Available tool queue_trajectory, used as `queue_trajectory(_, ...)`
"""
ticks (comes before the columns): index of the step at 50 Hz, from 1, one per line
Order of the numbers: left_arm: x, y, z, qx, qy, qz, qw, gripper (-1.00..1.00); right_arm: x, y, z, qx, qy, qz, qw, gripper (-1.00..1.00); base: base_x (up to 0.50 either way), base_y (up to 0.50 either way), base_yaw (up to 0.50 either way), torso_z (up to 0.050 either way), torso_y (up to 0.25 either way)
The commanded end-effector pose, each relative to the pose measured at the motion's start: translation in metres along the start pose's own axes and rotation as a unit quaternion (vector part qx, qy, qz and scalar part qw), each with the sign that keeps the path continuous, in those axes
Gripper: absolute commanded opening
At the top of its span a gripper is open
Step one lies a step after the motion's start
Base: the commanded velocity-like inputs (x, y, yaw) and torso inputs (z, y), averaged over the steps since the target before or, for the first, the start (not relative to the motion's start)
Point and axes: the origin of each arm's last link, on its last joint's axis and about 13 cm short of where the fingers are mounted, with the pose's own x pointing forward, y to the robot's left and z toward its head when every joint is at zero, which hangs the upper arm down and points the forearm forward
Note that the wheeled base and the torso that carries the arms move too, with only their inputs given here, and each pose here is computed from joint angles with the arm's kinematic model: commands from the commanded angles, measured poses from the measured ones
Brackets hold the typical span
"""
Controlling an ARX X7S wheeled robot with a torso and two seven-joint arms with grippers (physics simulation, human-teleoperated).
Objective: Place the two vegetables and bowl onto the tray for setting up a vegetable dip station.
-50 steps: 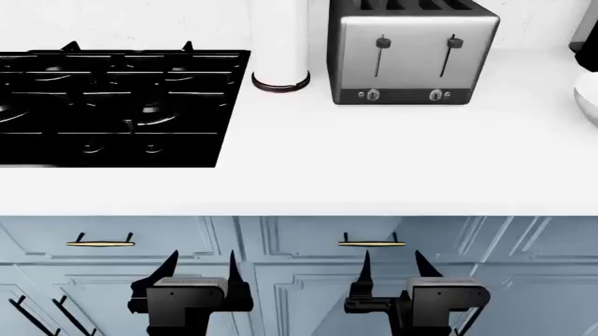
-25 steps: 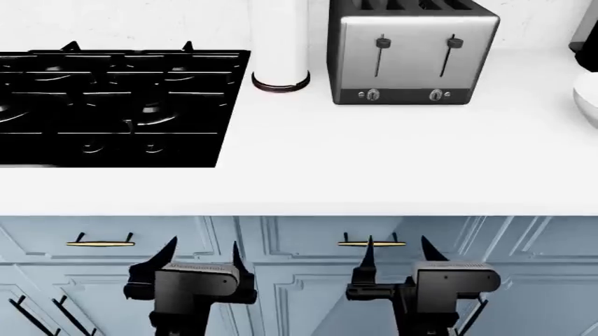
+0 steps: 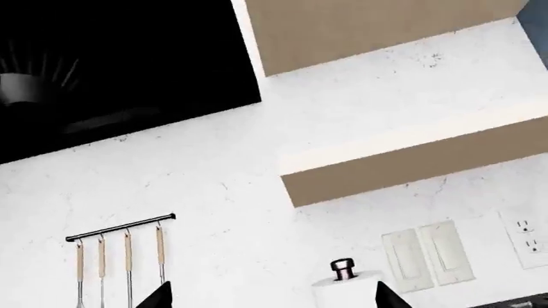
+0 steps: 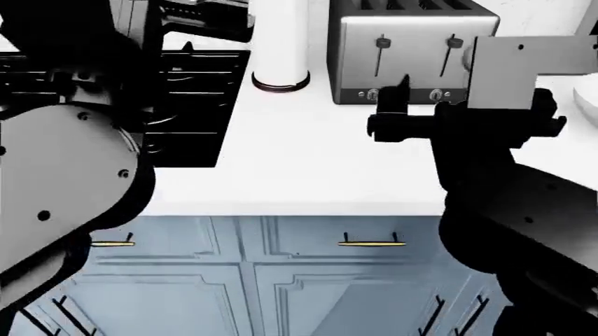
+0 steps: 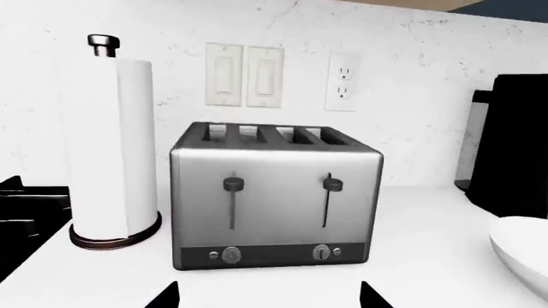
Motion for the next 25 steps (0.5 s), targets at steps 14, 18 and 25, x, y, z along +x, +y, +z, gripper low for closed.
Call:
queue_trajectory(14, -0.004, 0.03, 0.072, -0.112, 0.272, -0.01, 0.956, 1.0, -0.03, -0.029, 0.087, -0.06, -0.023, 0.047, 0.997, 1.0, -0.01, -0.47, 0.0, 0.0, 0.0)
queue_trajectory(18, -0.003, 0.031, 0.072, -0.113, 0.27, -0.008, 0.956, 1.0, -0.031, -0.032, 0.094, -0.057, -0.032, 0.04, 0.997, 1.0, -0.01, -0.5, 0.0, 0.0, 0.0)
queue_trajectory(25, -0.002, 0.033, 0.073, -0.121, 0.262, -0.005, 0.957, 1.0, -0.032, -0.034, 0.095, -0.059, -0.034, 0.037, 0.997, 1.0, -0.02, -0.5, 0.0, 0.0, 0.0)
